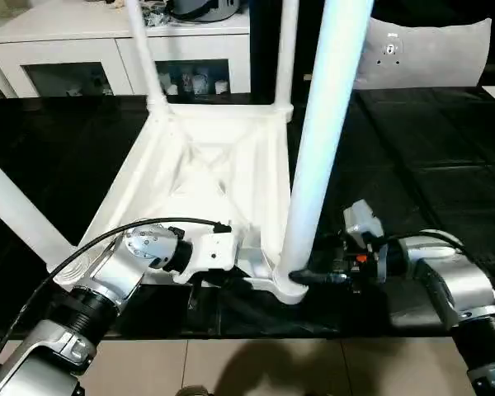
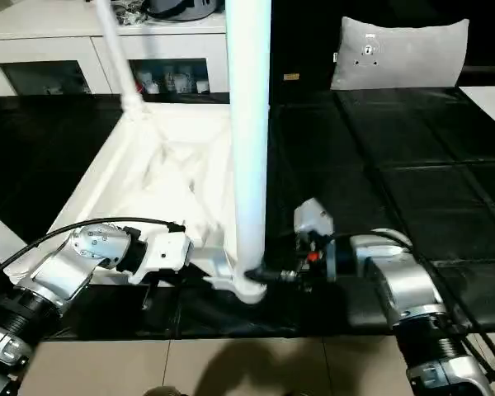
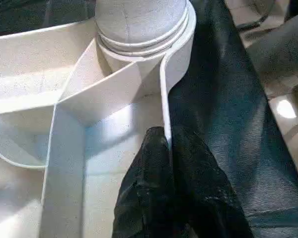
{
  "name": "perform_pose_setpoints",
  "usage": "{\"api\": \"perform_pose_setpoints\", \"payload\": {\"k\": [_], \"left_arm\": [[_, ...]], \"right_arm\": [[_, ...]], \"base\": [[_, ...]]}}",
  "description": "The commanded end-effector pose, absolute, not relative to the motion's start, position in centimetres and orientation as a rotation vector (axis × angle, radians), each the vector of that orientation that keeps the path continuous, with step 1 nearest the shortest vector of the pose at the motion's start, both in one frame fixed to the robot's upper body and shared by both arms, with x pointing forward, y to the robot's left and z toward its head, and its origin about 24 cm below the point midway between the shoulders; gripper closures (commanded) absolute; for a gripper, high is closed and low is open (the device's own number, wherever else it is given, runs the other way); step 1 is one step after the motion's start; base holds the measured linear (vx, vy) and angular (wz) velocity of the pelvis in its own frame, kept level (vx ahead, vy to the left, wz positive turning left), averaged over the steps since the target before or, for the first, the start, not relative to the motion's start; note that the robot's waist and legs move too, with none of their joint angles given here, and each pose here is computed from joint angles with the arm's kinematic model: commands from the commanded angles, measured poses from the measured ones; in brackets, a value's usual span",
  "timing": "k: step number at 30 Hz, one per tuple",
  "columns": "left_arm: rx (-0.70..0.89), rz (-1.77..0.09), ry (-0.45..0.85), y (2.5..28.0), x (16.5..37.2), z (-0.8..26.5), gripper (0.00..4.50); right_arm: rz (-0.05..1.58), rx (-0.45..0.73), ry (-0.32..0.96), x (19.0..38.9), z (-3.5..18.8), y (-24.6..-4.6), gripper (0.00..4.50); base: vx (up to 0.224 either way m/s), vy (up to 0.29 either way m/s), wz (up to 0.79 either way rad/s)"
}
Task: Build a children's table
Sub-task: Rotate leg to tighten
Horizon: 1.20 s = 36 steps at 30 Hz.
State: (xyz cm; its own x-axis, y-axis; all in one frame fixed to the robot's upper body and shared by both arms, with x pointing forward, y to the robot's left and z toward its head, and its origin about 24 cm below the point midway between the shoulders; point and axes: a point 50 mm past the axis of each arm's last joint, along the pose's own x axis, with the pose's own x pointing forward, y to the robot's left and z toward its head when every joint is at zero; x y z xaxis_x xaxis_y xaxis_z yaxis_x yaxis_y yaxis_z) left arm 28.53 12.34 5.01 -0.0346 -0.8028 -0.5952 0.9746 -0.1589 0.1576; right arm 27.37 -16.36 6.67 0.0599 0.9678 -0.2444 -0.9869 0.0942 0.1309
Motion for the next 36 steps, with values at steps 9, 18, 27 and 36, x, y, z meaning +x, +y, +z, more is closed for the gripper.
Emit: {"api": "perform_pose_setpoints", "payload": {"k": [9,18,27,36], "left_arm": [[0.710,-1.711,0.332,11.6,27.7,4.9,4.50],[0.544,-1.588,0.352,11.2,27.8,5.1,4.50],[0.451,-1.430,0.332,9.0,27.9,5.7,4.50],[0.440,-1.167,0.282,3.3,29.2,6.8,4.50]], "right_arm": [[1.558,-0.046,0.346,27.2,6.7,-15.9,2.42],[1.446,-0.001,0.362,27.1,6.0,-15.4,2.58],[1.081,0.011,0.359,29.0,4.6,-13.3,2.59],[0.589,0.045,0.332,32.0,3.5,-10.1,2.59]], "base": [[0.000,0.000,0.00],[0.000,0.000,0.00],[0.000,0.000,0.00],[0.000,0.000,0.00]]}}
